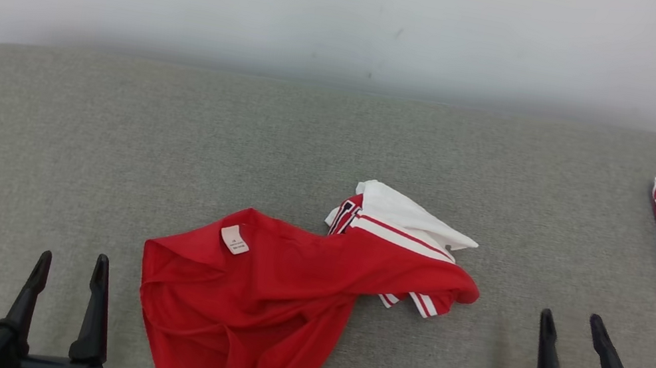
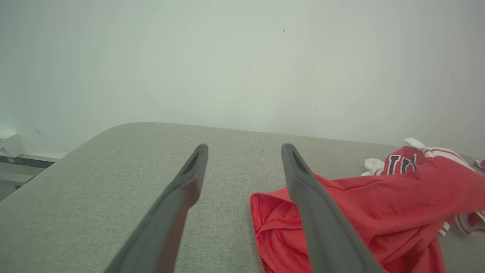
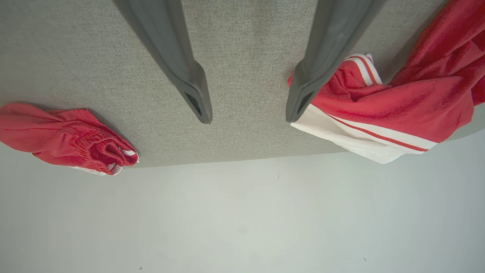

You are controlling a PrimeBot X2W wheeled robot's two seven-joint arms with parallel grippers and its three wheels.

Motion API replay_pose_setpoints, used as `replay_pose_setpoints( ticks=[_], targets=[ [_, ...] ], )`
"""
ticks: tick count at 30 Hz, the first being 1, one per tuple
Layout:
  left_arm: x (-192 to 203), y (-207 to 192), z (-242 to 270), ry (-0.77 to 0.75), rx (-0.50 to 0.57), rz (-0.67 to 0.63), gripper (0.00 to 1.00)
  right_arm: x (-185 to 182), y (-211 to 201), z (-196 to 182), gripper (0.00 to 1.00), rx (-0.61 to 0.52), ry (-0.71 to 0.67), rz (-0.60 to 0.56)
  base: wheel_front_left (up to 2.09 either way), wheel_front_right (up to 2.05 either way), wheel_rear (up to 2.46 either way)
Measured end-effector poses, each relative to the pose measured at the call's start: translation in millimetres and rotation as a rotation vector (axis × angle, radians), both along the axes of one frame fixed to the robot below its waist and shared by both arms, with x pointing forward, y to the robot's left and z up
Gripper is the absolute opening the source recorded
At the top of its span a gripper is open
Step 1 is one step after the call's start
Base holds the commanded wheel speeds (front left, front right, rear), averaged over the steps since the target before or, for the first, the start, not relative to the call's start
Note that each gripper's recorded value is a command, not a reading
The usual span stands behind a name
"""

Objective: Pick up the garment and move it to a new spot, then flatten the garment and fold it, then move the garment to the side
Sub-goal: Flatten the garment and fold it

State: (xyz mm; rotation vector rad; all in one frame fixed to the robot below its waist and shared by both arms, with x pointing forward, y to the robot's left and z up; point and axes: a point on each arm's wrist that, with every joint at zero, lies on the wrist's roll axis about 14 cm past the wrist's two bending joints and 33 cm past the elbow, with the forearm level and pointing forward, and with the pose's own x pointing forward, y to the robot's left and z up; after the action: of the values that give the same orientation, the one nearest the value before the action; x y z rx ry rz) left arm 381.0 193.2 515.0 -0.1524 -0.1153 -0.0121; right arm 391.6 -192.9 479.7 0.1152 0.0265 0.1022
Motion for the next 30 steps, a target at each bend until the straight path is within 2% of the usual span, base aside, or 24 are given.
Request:
replay_pose_setpoints(
  ticks=[7,20,21,22,23,24,30],
  targets=[
    [-4.5,8.1,-2.1,0.006,-0.010,0.024,1.00,23.0,32.9,-17.3,1.00,-0.061,0.085,0.138,0.00,0.00,0.00],
    [-17.6,30.0,-6.8,0.025,-0.003,0.095,1.00,48.6,62.8,-71.6,1.00,-0.174,0.282,0.282,0.00,0.00,0.00],
    [-17.8,30.9,-6.9,0.025,-0.003,0.095,1.00,51.0,64.2,-74.1,0.95,-0.173,0.291,0.285,0.00,0.00,0.00],
    [-18.3,31.8,-7.9,0.029,-0.004,0.098,1.00,53.8,66.4,-75.4,0.75,-0.171,0.296,0.289,0.00,0.00,0.00],
    [-18.7,32.8,-9.2,0.033,-0.004,0.102,1.00,56.9,68.2,-75.6,0.29,-0.171,0.295,0.292,0.00,0.00,0.00],
    [-18.8,33.7,-9.9,0.036,-0.003,0.104,1.00,61.2,70.0,-73.8,0.00,-0.165,0.287,0.291,0.00,0.00,0.00],
    [-17.2,33.6,-8.7,0.032,-0.005,0.103,1.00,81.1,68.0,-56.4,0.00,-0.149,0.229,0.269,0.00,0.00,0.00]
  ],
)
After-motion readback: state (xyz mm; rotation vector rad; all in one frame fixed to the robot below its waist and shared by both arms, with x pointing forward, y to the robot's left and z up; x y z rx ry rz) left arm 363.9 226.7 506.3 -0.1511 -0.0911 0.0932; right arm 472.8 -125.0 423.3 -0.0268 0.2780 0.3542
